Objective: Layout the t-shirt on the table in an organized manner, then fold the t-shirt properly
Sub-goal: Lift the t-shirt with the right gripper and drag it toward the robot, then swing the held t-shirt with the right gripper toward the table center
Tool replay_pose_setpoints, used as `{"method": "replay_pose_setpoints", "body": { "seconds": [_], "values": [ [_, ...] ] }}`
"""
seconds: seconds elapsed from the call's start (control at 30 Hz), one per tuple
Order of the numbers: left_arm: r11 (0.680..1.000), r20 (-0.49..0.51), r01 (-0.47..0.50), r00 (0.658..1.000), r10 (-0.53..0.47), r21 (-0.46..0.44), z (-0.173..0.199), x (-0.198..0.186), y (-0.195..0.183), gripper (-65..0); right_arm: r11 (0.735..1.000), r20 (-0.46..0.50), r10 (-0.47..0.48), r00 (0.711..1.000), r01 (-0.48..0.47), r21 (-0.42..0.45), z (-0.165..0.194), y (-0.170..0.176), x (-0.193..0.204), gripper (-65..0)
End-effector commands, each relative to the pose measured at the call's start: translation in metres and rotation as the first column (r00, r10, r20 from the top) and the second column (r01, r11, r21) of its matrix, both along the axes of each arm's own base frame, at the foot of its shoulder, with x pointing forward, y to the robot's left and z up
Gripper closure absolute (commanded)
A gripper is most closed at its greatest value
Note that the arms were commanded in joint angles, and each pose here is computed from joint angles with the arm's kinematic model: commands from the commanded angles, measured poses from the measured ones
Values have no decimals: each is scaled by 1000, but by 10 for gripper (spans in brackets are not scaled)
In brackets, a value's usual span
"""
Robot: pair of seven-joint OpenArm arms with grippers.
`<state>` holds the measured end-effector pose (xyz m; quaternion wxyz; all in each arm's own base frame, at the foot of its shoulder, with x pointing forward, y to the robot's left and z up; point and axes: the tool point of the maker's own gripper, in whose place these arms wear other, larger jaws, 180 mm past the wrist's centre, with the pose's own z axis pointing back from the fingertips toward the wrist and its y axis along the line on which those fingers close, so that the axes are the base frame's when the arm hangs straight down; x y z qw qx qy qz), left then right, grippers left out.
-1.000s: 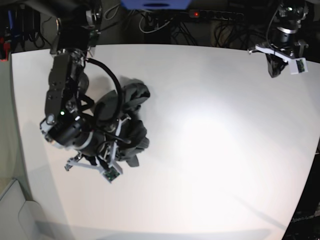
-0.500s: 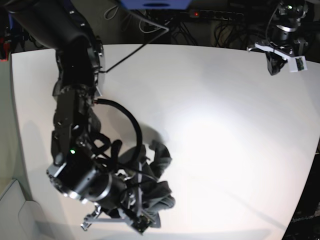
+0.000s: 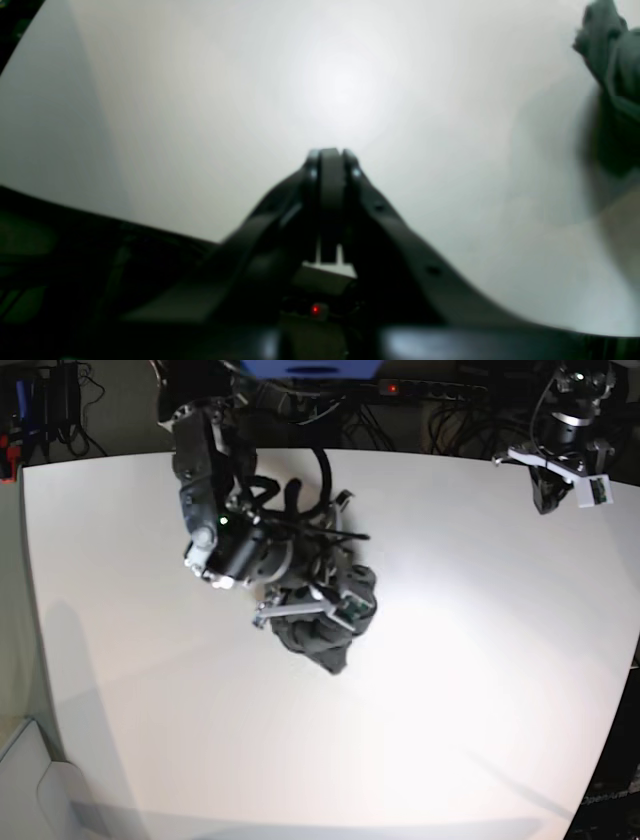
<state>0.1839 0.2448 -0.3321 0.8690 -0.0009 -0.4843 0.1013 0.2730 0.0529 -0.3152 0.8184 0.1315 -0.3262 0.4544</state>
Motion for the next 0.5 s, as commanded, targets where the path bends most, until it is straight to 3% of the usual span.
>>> {"method": "replay_pose_setpoints", "body": {
  "seconds": [0.0, 0.23, 0.47],
  "values": [
    [1000, 48, 4, 999, -4, 13, 12, 8, 2, -2, 1000, 8, 15, 1000, -15, 21, 4, 8, 0, 0],
    [1000, 57, 4, 998, -4, 13, 14, 11, 2, -2, 998, -160, 54, 986, -57, -15, -48, 16, -26, 0],
    [1000, 67, 4, 998, -5, 13, 16, 15, 2, -2, 998, -212, 61, 975, -59, 14, -74, 18, -32, 0]
  ]
}}
